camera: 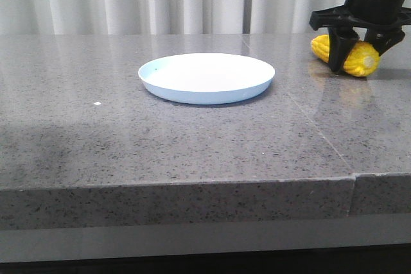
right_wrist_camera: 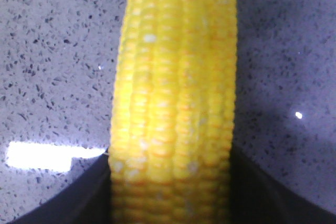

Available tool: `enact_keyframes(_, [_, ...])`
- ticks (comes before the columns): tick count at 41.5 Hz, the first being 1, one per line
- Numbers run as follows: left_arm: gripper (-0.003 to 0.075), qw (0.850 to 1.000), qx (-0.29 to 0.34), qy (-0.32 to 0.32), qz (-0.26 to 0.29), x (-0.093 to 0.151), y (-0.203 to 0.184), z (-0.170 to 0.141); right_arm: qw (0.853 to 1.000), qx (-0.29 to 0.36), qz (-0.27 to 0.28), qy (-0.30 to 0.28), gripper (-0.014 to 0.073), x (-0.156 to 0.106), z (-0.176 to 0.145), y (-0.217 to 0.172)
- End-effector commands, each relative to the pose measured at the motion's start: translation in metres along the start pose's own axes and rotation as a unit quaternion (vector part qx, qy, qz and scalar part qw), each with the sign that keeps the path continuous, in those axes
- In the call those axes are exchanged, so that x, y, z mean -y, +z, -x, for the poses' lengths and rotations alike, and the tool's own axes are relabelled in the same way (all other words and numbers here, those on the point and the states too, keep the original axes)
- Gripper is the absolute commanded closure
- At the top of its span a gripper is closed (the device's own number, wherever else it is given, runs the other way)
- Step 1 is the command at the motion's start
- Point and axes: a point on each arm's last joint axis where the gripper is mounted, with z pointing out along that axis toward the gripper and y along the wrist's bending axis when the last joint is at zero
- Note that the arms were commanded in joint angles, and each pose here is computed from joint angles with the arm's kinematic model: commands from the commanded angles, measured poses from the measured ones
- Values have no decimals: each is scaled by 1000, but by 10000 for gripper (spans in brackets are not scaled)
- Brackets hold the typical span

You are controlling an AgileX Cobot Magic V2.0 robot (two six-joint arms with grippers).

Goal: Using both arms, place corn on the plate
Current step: 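Lift the corn with the right gripper and carry it over the plate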

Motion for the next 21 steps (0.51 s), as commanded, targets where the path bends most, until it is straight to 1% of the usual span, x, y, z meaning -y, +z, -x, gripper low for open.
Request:
enact_keyframes(1, [219,999,45,-2,2,0,-9,11,997,72,8,-5,315,-5,15,-52])
enact_keyframes(5, [219,999,46,-2,2,0,-9,11,997,81,13,-10,315,-11,13,-73])
enact_keyframes(8, [219,999,49,-2,3,0,-9,11,995,93,21,-22,315,-21,11,-93])
enact_keyframes(14, [219,999,51,-2,3,0,-9,12,990,117,51,-63,315,-59,1,-134])
enact_keyframes(17, [218,999,51,-2,3,0,-9,12,986,124,71,-81,315,-79,-4,-146])
enact_keyframes(21, [219,999,51,-2,3,0,-9,12,983,119,110,-89,315,-105,-11,-151])
